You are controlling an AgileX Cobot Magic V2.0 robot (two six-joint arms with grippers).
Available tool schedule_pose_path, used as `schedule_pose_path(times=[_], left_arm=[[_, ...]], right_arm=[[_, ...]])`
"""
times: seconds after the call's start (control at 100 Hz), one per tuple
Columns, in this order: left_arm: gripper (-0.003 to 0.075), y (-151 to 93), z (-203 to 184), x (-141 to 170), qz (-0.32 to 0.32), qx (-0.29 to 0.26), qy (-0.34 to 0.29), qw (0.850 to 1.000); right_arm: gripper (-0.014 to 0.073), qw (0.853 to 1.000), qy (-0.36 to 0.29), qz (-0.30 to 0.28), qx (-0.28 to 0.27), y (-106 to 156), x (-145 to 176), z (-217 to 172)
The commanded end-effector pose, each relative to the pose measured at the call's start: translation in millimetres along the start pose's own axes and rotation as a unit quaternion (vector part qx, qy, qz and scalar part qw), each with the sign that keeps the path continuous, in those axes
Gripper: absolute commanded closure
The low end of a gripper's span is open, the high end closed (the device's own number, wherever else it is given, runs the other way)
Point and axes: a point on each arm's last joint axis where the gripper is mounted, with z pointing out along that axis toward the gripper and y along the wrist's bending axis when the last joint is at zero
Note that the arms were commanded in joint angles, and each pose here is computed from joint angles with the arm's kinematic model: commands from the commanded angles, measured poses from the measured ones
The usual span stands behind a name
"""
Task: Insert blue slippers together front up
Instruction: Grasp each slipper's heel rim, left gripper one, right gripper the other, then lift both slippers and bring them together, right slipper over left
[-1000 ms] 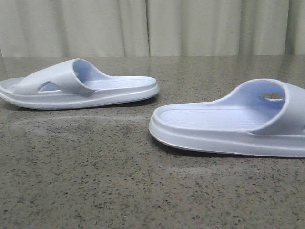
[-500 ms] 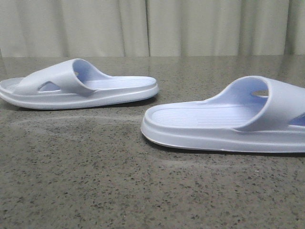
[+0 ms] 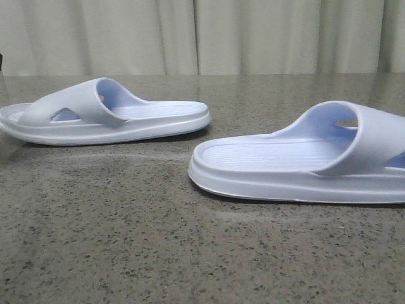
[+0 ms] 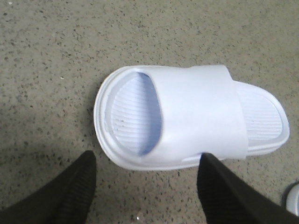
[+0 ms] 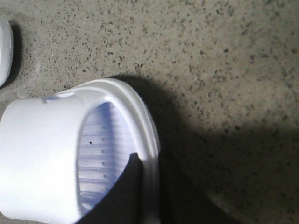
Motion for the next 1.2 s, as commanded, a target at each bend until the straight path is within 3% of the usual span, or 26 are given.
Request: schedule_pose_path(times=[0.0,0.25,0.46,0.67,0.85,1.19], left_arm=[[0.0308,0,3,-18,-0.021,0.024,-0.023,0.999],[0.0308,27,37,-28,-0.061,0.051,0.005,0.997],[0.0316,31,52,-32,-0.065,0.082,0.006,0.995],[0.0477,35,65,-28,-0.080,0.099,0.028,0.991],[0.0705,35,67,-27,-0.086,0.112,0.037,0.989],[0.0705,45,33,-38,-0.077,0.115,-0.003,0.990]], right_arm=[[0.0700,0.999,-0.029,-0.007,-0.014,7,-9,-6],[0.0700,0.999,-0.030,-0.008,-0.013,7,-9,-6],[0.0701,0.999,-0.031,-0.011,-0.012,7,-9,-6],[0.0701,0.999,-0.031,-0.012,-0.012,7,-9,-6],[0.0701,0.999,-0.031,-0.012,-0.012,7,-9,-6],[0.0701,0.998,-0.061,-0.026,-0.022,17,-23,-15]])
